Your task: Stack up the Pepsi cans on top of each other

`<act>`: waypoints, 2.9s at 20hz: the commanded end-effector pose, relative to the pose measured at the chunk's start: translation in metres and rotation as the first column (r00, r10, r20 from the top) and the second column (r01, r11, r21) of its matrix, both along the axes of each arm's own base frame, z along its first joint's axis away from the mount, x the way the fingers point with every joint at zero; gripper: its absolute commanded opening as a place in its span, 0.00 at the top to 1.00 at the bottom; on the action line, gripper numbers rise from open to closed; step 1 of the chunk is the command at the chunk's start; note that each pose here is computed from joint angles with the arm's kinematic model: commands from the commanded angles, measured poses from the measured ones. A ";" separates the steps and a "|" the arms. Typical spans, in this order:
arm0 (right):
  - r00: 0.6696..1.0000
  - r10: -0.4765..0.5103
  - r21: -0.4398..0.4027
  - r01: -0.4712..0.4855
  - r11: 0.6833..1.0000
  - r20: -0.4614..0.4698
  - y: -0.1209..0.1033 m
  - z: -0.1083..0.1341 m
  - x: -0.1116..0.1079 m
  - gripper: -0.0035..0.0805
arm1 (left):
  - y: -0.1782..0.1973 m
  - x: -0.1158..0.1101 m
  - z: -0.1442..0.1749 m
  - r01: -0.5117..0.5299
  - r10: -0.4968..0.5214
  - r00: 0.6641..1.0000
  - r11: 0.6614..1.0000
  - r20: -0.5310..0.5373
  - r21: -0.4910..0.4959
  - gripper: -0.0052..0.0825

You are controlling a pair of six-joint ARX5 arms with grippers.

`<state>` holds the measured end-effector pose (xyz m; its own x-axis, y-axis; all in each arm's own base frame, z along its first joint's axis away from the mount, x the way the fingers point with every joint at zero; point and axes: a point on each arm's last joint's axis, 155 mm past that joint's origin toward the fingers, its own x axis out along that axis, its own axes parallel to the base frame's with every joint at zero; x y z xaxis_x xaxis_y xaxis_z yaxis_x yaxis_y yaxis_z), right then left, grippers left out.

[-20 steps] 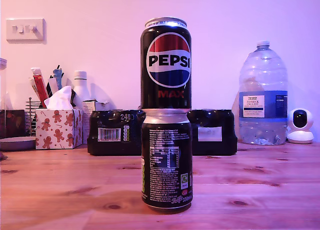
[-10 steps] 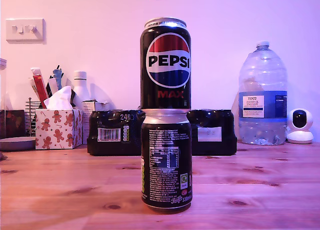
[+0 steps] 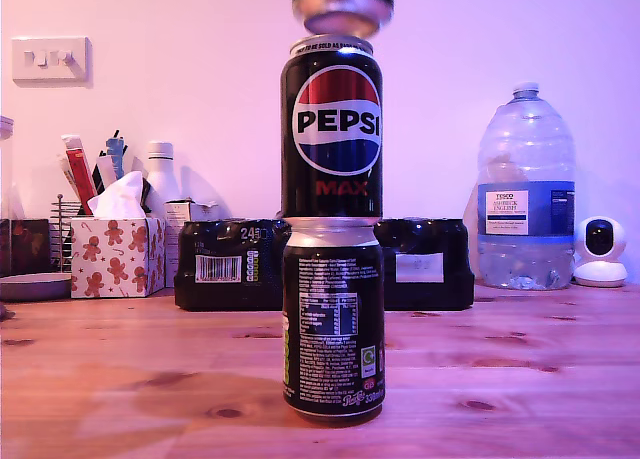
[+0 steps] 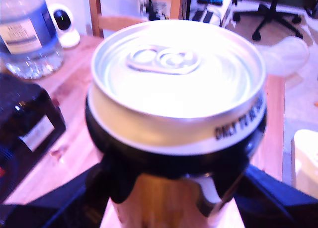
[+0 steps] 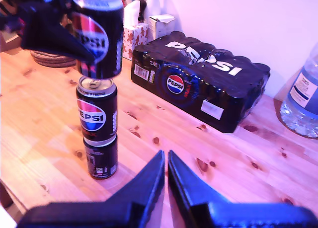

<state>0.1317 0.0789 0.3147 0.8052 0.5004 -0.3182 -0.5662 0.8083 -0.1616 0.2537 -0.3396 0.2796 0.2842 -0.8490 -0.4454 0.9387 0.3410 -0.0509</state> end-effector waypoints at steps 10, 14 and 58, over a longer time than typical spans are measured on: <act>1.000 0.005 -0.011 -0.005 1.000 -0.008 0.002 -0.005 0.002 0.97 | 0.003 -0.001 0.011 0.007 -0.007 1.000 1.000 0.017 -0.022 0.45; 1.000 0.003 -0.006 -0.003 1.000 -0.011 0.002 -0.005 0.002 0.97 | 0.006 -0.007 -0.001 0.018 -0.017 0.999 1.000 -0.028 0.010 0.45; 0.997 0.068 0.091 -0.065 0.994 -0.028 0.018 0.004 -0.004 0.97 | 0.008 -0.006 -0.035 0.001 0.000 1.000 1.000 -0.028 0.014 0.50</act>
<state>0.1254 0.0931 0.3239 0.7678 0.5752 -0.2823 -0.6164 0.7833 -0.0806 0.2514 -0.3342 0.2613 0.2807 -0.8548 -0.4364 0.9367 0.3431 -0.0695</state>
